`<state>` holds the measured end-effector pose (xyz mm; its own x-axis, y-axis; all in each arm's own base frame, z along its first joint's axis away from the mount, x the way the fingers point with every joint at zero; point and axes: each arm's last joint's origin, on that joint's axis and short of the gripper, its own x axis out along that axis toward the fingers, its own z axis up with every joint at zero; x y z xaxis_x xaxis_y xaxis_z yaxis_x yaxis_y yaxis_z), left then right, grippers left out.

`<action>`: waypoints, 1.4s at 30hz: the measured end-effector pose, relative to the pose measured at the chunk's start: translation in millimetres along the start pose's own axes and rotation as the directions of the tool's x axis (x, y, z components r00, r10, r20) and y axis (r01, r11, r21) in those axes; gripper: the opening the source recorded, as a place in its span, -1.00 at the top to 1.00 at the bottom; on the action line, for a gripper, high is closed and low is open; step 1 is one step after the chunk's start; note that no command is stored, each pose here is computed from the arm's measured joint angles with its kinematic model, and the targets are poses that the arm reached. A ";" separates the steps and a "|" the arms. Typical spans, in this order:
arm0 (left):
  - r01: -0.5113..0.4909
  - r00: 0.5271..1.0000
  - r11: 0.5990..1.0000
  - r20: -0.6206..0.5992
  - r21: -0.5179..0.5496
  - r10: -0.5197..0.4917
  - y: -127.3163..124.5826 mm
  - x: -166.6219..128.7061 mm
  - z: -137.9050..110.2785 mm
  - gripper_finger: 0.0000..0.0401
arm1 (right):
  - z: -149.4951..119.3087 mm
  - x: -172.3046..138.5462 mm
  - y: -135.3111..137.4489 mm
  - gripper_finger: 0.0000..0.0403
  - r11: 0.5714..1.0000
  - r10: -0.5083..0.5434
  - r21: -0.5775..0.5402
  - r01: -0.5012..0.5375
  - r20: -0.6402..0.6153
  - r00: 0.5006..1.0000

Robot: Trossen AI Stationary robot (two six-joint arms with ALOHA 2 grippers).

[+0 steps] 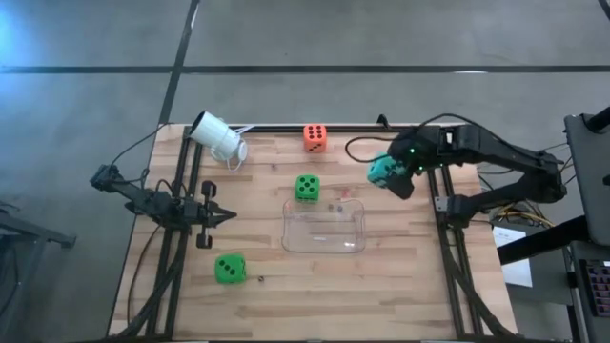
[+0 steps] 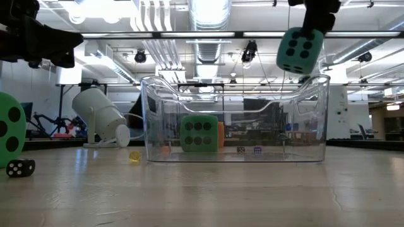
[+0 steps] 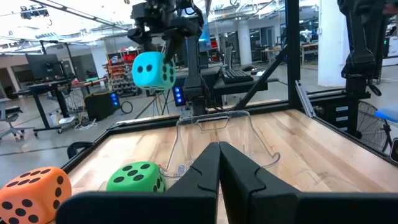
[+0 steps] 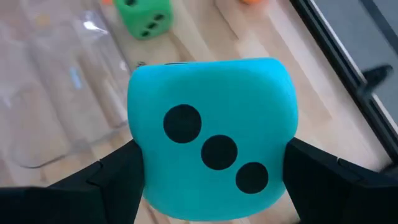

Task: Pick & Place Dice
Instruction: Put the large light blue die into the transparent bin

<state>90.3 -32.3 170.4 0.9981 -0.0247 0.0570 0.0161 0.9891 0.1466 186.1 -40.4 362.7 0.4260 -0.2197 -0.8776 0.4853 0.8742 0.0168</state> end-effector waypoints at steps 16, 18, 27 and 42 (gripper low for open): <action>0.000 1.000 1.000 0.000 0.000 0.000 0.0 0.0 0.0 0.95 | 27.6 55.1 69.6 -0.53 0.962 0.080 -0.253 -0.099 -0.086 0.993; 0.000 1.000 1.000 0.000 0.000 0.000 0.0 0.0 -0.1 0.95 | 30.9 60.3 77.7 -0.53 0.952 0.111 -0.273 -0.137 -0.110 0.988; 0.000 1.000 1.000 0.000 0.000 0.000 0.0 0.0 0.0 0.95 | 34.4 93.3 112.4 -0.53 0.920 0.095 -0.357 -0.164 -0.204 0.974; 0.000 1.000 1.000 0.000 0.000 0.000 0.0 0.0 0.0 0.95 | 29.9 131.0 128.5 -0.53 0.925 0.027 -0.354 -0.137 -0.299 0.954</action>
<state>90.3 -32.3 170.4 0.9981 -0.0247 0.0566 0.0162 0.9891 0.1466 327.1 30.2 264.1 0.1908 -0.0561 -0.9800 0.1202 0.9922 -0.0333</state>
